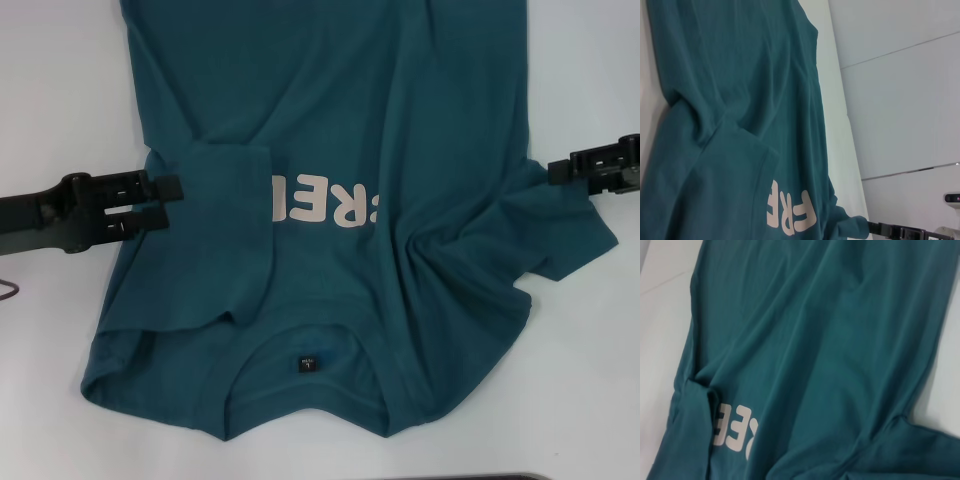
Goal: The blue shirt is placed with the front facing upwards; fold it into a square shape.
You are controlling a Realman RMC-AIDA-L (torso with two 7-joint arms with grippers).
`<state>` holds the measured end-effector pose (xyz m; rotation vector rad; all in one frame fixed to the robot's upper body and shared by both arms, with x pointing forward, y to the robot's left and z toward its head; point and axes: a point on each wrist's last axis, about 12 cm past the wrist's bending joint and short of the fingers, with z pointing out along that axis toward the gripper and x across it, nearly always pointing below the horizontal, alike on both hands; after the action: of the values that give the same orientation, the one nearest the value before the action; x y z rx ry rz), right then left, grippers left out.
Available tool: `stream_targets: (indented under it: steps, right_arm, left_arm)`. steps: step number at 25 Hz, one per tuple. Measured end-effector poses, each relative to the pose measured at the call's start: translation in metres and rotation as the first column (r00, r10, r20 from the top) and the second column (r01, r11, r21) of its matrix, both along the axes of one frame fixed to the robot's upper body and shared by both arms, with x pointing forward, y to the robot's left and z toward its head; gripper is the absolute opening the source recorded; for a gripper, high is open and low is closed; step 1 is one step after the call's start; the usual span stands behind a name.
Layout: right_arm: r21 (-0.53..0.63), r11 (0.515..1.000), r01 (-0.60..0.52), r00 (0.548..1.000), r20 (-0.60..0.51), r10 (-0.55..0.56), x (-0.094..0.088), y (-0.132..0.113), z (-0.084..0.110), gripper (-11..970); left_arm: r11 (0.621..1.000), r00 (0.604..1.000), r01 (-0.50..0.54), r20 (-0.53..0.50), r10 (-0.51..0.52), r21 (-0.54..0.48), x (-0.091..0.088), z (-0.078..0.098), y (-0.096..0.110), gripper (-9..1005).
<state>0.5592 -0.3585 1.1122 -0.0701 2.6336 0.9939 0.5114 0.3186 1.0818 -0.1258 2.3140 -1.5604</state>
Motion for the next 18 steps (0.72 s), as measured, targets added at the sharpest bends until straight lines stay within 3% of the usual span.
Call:
stream_targets:
  steps: [18]
  right_arm:
    - [-0.088,0.996,-0.032,0.999,0.024,0.035,0.0100,0.0049,-0.0013,744]
  left_arm:
    - [1.000,1.000,-0.005,-0.006,0.005,0.000,-0.0007,-0.0012,-0.0002,687]
